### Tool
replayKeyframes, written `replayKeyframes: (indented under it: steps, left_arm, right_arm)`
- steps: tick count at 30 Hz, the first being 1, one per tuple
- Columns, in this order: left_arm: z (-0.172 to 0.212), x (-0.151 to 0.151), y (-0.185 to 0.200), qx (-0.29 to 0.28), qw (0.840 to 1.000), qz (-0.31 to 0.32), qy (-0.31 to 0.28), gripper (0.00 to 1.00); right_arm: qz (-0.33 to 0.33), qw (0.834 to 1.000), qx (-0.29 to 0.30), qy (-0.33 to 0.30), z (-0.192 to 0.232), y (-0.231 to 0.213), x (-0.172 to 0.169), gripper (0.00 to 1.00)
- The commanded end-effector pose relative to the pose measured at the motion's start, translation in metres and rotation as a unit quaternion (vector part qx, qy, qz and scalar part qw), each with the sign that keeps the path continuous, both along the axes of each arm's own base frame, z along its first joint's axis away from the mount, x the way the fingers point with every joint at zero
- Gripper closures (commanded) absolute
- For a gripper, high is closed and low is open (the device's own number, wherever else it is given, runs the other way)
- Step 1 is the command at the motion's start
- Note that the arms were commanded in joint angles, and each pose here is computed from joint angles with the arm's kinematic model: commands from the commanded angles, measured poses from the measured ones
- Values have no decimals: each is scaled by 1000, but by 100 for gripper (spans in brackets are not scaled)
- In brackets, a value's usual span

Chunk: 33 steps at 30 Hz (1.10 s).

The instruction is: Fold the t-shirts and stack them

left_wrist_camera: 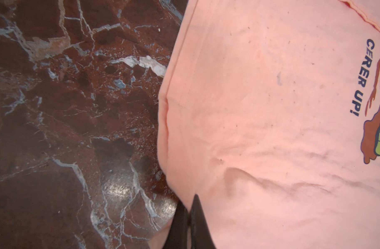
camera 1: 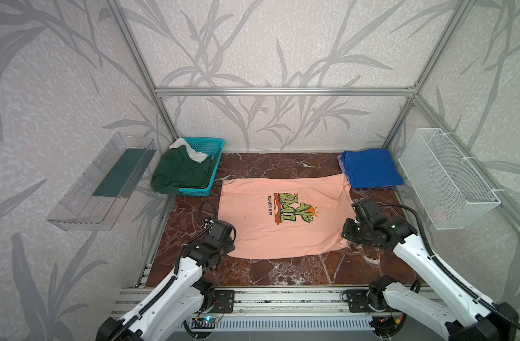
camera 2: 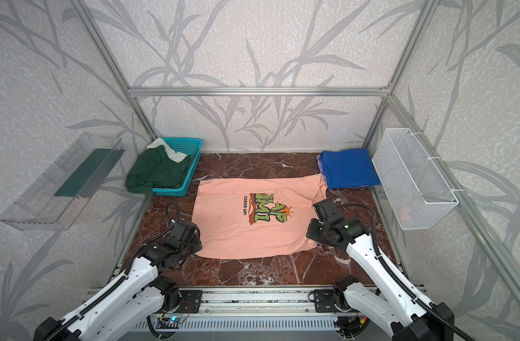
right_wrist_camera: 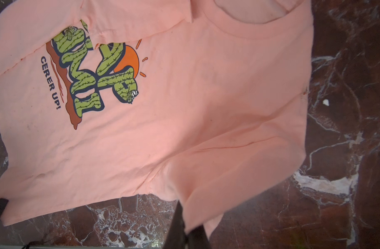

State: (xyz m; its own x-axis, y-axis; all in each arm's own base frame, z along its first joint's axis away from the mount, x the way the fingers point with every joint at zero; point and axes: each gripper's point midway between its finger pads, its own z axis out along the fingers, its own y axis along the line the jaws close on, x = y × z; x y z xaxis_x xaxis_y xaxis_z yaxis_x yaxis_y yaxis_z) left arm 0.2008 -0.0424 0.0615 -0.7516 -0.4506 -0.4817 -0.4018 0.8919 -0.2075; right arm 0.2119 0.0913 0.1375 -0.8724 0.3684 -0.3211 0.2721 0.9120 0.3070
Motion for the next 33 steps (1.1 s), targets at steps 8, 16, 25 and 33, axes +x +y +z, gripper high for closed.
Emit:
replayKeyframes:
  steps: [8, 16, 25, 33]
  left_arm:
    - [20, 6, 10, 16, 1000, 7, 0, 100]
    - [14, 8, 12, 10, 999, 5, 31, 100]
    - [10, 20, 14, -17, 998, 7, 57, 100]
    - [1, 24, 15, -23, 997, 11, 78, 100]
  right_arm:
    - [-4, 998, 0, -62, 32, -9, 37, 100]
    - [4, 997, -7, -83, 43, -9, 60, 100]
    - [10, 996, -2, -85, 39, -3, 85, 100]
    - [15, 997, -23, -77, 31, -8, 96, 100]
